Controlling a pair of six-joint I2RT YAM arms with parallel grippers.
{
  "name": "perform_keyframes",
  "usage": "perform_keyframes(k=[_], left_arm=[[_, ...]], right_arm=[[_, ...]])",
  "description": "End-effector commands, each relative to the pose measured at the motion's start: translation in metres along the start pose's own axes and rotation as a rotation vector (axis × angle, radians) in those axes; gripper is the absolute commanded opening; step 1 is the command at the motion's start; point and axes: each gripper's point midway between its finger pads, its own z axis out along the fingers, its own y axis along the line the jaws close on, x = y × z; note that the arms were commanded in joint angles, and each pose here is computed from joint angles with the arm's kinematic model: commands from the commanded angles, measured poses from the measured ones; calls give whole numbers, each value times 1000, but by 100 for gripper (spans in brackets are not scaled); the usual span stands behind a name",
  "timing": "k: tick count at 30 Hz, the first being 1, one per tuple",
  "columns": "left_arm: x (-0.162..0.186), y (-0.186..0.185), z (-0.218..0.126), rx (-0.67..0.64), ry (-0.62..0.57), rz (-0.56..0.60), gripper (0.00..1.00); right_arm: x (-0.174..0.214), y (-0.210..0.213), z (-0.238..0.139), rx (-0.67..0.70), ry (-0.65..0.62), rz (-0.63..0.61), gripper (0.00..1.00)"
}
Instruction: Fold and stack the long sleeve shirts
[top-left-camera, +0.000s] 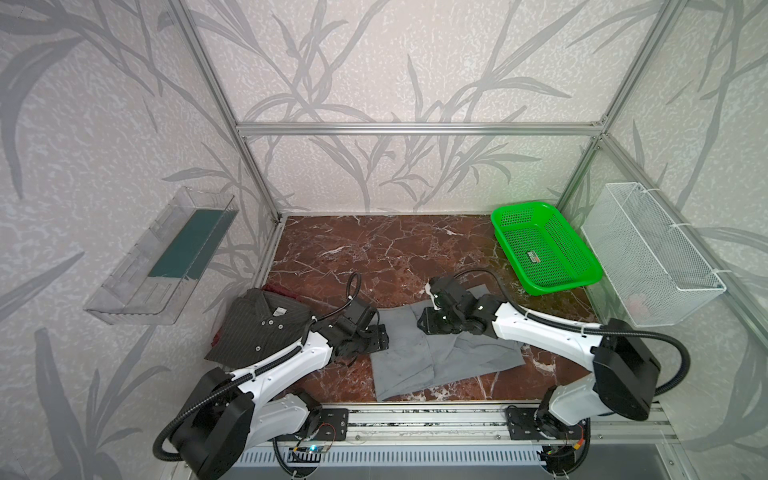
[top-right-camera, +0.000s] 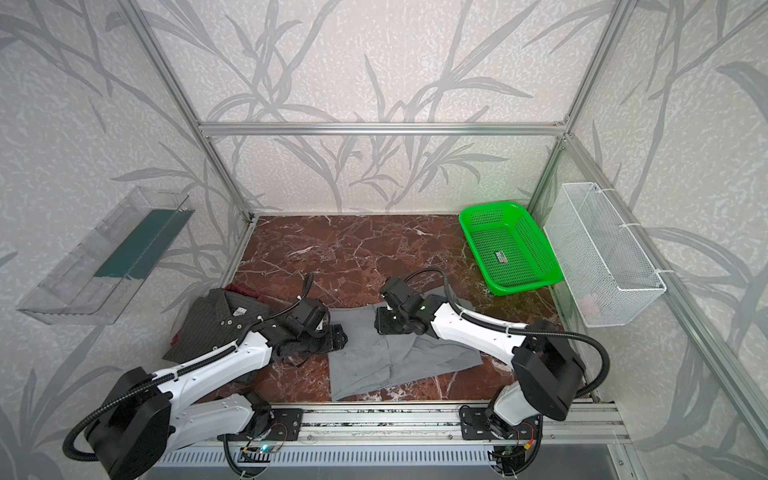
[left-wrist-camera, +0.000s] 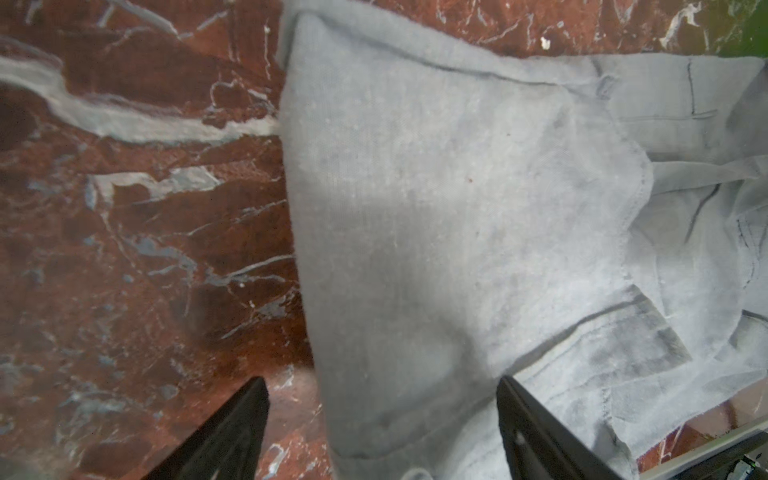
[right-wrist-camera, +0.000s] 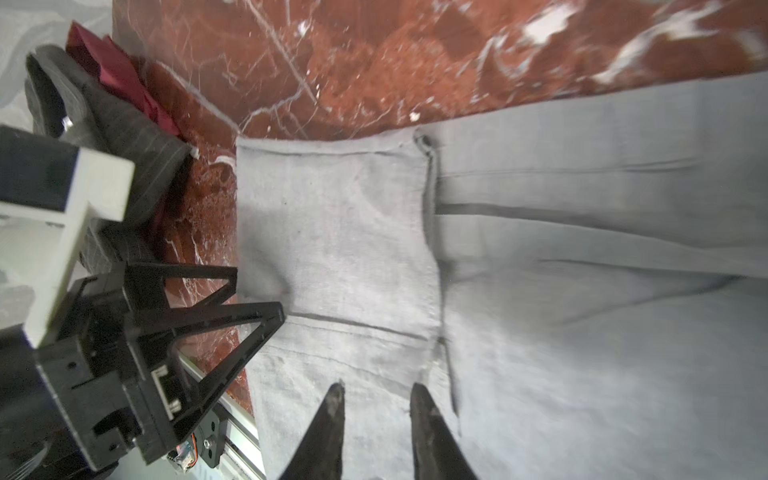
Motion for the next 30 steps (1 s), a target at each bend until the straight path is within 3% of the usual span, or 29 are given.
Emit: perform_keyframes(k=[1,9,14,17,19,24,30], left_arm=[[-6,-1,3,8,-15,-10,86],[-10,-6,13,1,11,20,86],[-11,-11,-3,2,29,36,87],[-3,-10,-10,52,5,8,87],[5,-11,-7,122,-6,-21,99],[25,1,6,177,-1,-91,99],[19,-10,7,232,-24,-82,99]], right_arm=[[-4,9,18,-40,10,-10,27],[4,-32,64,84,29,39,21],[12,-71,73,166,49,127,19],[13,-81,75,147,52,172,19],[13,-83,75,137,50,178,19],[14,-79,78,112,65,177,18],[19,-82,82,113,78,177,17]])
